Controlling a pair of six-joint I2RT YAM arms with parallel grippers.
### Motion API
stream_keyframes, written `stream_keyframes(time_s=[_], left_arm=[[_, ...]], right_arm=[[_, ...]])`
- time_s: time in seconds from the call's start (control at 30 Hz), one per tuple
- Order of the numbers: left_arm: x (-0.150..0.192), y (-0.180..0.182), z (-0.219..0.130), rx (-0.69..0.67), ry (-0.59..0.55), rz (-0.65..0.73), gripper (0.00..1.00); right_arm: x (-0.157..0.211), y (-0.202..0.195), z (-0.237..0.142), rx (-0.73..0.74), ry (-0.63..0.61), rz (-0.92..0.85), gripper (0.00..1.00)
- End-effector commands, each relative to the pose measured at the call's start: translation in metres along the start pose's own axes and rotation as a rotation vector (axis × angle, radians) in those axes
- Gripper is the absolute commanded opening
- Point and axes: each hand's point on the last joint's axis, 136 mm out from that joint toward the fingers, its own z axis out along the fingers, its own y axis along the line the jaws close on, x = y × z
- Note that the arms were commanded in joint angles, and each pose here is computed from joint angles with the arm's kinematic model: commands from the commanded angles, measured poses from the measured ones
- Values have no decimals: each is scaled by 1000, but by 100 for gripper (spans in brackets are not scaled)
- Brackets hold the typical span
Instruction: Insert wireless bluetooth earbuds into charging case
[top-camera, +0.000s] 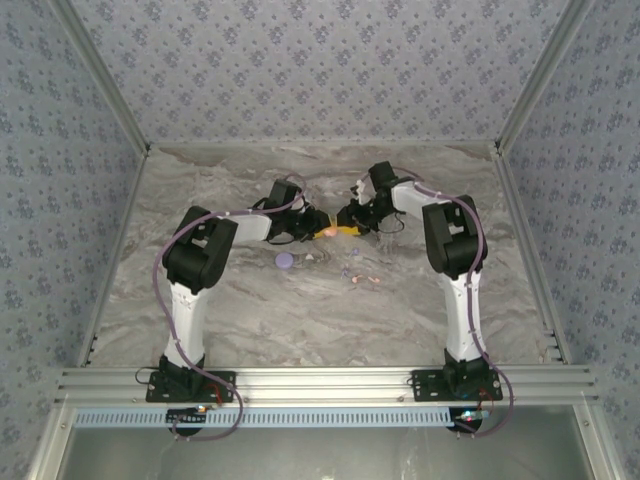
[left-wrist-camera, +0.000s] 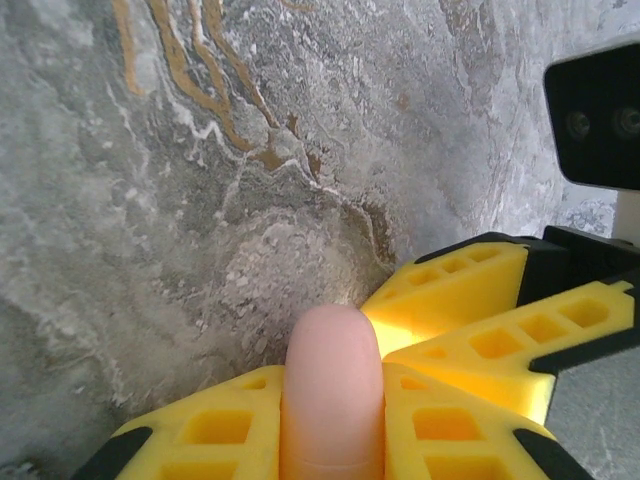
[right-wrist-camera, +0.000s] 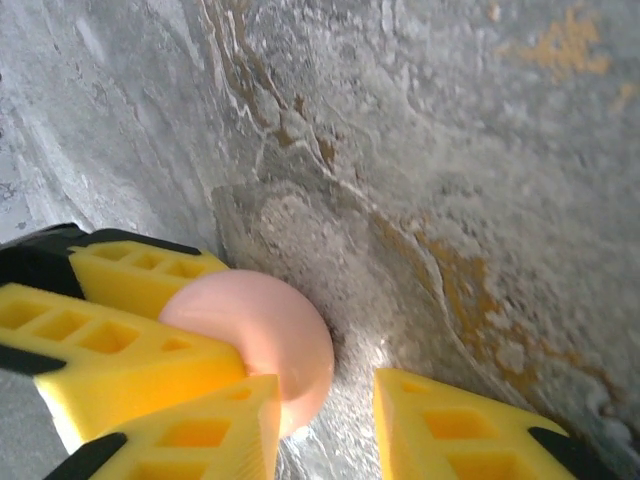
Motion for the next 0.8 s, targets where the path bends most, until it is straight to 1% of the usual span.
stream_keyframes(time_s=[0.0, 0.13, 0.3, 0.4, 0.53, 0.6, 0.77], left_arm=[[-6, -26, -19, 24, -27, 78, 17], [-14, -47, -41, 67, -50, 145, 17], [-24, -86, -81, 155, -94, 262, 17], [-24, -114, -106, 227, -105, 343, 17], [-16, -155, -137, 324, -120, 467, 17], [-9, -174, -153, 372, -118, 530, 17], [12, -210, -185, 480, -111, 671, 17]], right_arm=[[-7, 16, -33, 2, -80, -26, 35], [-7, 27, -65, -12, -153, -64, 39], [-5, 52, -114, -56, -268, -152, 41], [0, 76, -139, -126, -312, -225, 44], [10, 108, -161, -187, -337, -322, 47], [16, 125, -171, -221, -349, -375, 50], [30, 166, -189, -313, -358, -493, 54]])
